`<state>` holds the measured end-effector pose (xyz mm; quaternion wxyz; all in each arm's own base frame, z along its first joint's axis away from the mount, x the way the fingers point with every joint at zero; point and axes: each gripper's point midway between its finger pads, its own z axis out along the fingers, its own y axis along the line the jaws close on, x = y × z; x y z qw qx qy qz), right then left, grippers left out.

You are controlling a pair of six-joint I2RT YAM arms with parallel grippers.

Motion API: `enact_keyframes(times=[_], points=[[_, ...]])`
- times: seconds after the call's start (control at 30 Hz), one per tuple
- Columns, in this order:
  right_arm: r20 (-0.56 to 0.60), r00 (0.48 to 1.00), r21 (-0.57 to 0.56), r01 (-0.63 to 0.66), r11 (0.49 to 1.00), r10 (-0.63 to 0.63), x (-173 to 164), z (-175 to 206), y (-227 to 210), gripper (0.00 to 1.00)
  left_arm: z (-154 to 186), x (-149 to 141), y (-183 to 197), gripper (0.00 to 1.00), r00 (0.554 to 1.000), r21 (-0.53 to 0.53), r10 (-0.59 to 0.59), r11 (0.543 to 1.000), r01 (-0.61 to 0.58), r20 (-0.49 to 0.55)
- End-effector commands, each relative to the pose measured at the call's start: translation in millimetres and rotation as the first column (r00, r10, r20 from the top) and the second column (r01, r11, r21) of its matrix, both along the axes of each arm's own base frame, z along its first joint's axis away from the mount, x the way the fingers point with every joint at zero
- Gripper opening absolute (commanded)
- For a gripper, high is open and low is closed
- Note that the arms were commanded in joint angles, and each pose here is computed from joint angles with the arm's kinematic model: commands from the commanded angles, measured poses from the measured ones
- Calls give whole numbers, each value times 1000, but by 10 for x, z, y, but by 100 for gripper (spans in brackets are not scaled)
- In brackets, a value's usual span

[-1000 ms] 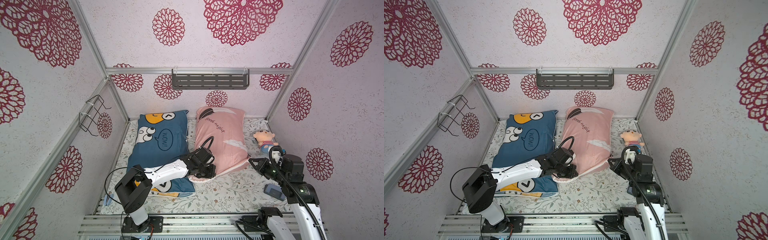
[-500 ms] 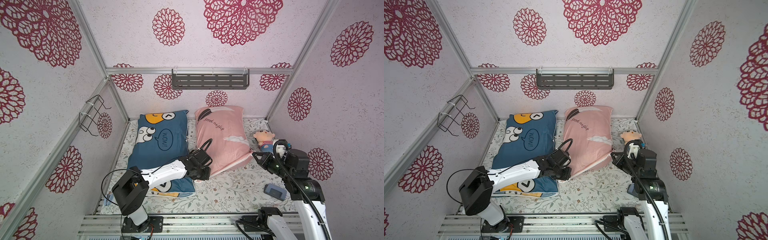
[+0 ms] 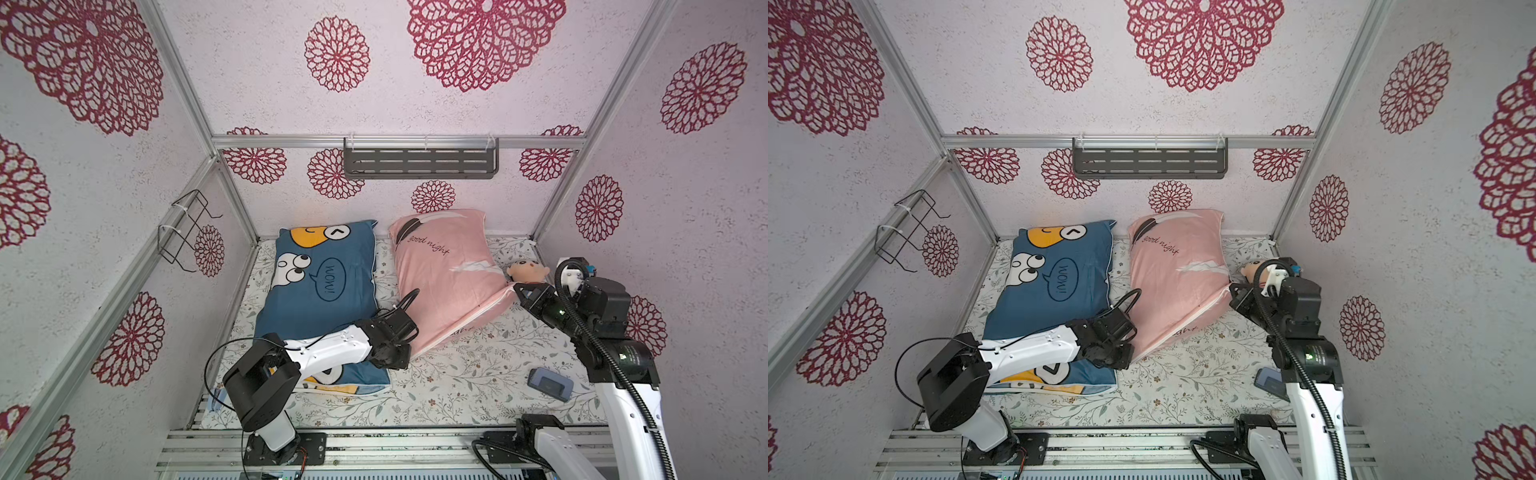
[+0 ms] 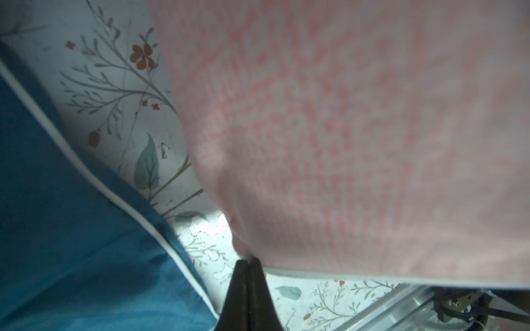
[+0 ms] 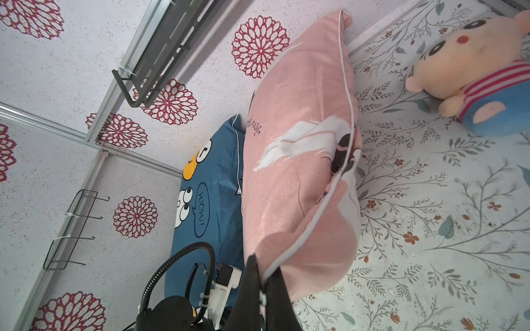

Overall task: Zip up pillowcases
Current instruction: Zip the zipper on the pillowcase, then place the pillowcase at the center of the board.

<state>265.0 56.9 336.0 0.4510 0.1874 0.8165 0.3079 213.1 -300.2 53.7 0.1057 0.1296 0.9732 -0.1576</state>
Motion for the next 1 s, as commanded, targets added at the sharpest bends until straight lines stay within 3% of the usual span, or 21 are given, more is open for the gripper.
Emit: enact_keyframes(times=[0.0,0.13,0.17,0.23,0.3,0.33,0.4,0.47,0.6,0.7,0.8,0.97], points=[[188,981,-46,57,997,-48,92,490,-120,0,-30,-50,64,0,1000,39,-5,999,5,-9],[90,995,-87,48,995,-40,97,169,-134,0,135,15,-41,0,999,0,-15,1000,15,28],[46,998,-100,37,994,-32,88,29,-131,0,199,32,-79,6,999,-19,-20,1000,21,41],[-42,998,-143,31,989,-37,51,-231,-169,0,315,48,-149,30,998,-61,-31,998,35,58],[-103,992,-213,54,976,-77,-28,-411,-280,4,427,51,-192,43,996,-93,-42,994,49,73],[-120,989,-239,60,969,-90,-64,-452,-319,15,470,54,-195,47,996,-104,-45,993,53,78],[-150,982,-281,67,957,-112,-138,-503,-383,46,560,75,-178,57,994,-119,-46,991,57,96],[-169,978,-308,64,949,-121,-193,-502,-417,67,652,105,-135,67,994,-134,-41,989,55,106],[-150,972,-387,111,915,-182,-275,-306,-572,92,808,246,232,79,993,-119,41,993,-27,114],[-148,977,-392,84,916,-152,-239,-240,-531,93,796,352,756,83,981,-74,164,985,-157,108],[-169,983,-367,-2,930,-65,-113,-396,-288,90,736,398,1422,83,939,9,322,946,-325,120],[-243,964,-383,-195,903,105,112,-842,388,85,651,260,2508,82,831,260,515,790,-555,211]])
